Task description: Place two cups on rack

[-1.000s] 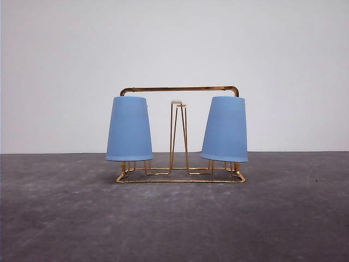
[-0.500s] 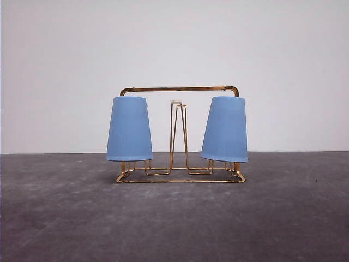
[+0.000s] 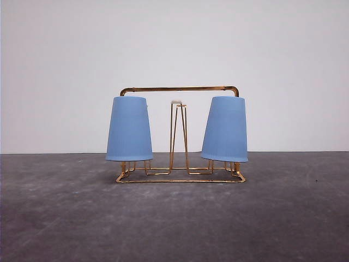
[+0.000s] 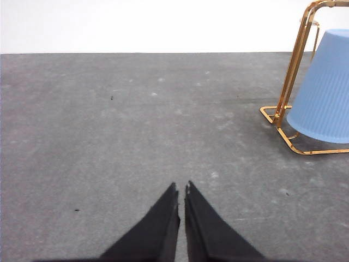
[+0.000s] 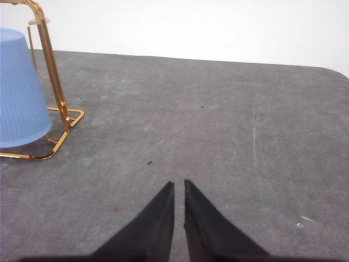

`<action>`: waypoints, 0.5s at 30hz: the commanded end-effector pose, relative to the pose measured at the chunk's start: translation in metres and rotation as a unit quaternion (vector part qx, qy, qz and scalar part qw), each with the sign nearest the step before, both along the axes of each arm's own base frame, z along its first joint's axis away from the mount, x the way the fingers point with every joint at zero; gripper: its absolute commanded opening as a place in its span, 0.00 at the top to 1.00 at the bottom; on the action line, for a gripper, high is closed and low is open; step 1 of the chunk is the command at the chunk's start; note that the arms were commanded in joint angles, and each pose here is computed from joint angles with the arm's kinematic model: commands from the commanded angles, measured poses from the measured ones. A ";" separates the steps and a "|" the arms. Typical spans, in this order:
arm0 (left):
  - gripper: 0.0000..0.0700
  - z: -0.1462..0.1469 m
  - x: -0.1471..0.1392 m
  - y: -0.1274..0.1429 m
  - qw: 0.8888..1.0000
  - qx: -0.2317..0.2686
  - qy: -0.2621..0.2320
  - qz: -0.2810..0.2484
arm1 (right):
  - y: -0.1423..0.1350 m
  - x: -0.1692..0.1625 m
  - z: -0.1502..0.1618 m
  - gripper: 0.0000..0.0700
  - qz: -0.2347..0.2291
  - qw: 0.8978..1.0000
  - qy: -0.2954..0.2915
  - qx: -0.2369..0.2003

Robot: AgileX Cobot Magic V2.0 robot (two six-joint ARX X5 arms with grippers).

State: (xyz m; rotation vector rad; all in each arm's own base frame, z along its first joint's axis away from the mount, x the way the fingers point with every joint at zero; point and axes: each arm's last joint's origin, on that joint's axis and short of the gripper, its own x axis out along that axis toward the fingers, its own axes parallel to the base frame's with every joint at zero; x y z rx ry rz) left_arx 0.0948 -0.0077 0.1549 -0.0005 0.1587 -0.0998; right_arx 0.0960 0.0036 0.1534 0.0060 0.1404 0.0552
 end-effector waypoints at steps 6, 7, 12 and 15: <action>1.00 -0.005 0.001 0.000 1.000 -0.002 0.009 0.000 | 0.000 0.000 0.000 0.95 0.000 1.000 -0.003 0.003; 1.00 -0.005 0.001 0.000 1.000 -0.002 0.009 0.000 | 0.000 0.000 0.000 0.95 0.000 1.000 -0.003 0.003; 1.00 -0.005 0.001 0.000 1.000 -0.002 0.009 0.000 | 0.000 0.000 0.000 0.95 0.000 1.000 -0.003 0.003; 1.00 -0.005 0.001 0.000 1.000 -0.002 0.009 0.000 | 0.000 0.000 0.000 0.95 0.000 1.000 -0.003 0.003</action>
